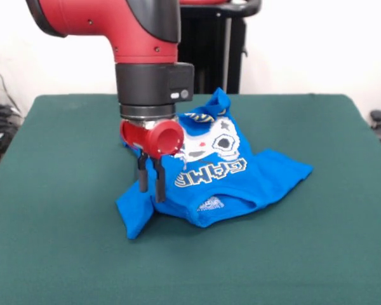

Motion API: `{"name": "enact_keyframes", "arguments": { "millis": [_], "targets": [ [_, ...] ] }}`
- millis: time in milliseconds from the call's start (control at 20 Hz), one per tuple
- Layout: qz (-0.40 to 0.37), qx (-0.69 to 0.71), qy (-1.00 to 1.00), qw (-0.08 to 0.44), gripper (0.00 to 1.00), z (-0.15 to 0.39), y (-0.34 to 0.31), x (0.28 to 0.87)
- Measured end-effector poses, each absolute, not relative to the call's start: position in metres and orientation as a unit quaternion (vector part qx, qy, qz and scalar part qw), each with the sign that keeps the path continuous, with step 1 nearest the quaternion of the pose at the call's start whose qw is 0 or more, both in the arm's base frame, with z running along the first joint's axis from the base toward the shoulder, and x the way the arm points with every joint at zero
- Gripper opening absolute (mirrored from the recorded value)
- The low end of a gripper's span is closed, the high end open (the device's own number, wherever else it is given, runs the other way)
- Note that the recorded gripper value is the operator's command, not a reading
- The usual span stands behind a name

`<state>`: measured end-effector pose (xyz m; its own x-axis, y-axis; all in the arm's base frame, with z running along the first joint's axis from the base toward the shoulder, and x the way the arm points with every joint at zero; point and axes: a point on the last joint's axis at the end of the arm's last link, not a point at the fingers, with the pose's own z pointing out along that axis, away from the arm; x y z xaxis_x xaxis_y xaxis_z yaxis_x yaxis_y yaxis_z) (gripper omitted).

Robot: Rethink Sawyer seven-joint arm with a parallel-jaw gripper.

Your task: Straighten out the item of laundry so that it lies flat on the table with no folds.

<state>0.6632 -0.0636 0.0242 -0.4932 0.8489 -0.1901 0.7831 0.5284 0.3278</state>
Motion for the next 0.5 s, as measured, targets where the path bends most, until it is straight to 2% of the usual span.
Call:
{"name": "enact_keyframes", "arguments": {
  "millis": [500],
  "targets": [
    [0.097, 0.48, 0.85, 0.194, 1.0, 0.053, -0.086, 0.675]
  ]
}}
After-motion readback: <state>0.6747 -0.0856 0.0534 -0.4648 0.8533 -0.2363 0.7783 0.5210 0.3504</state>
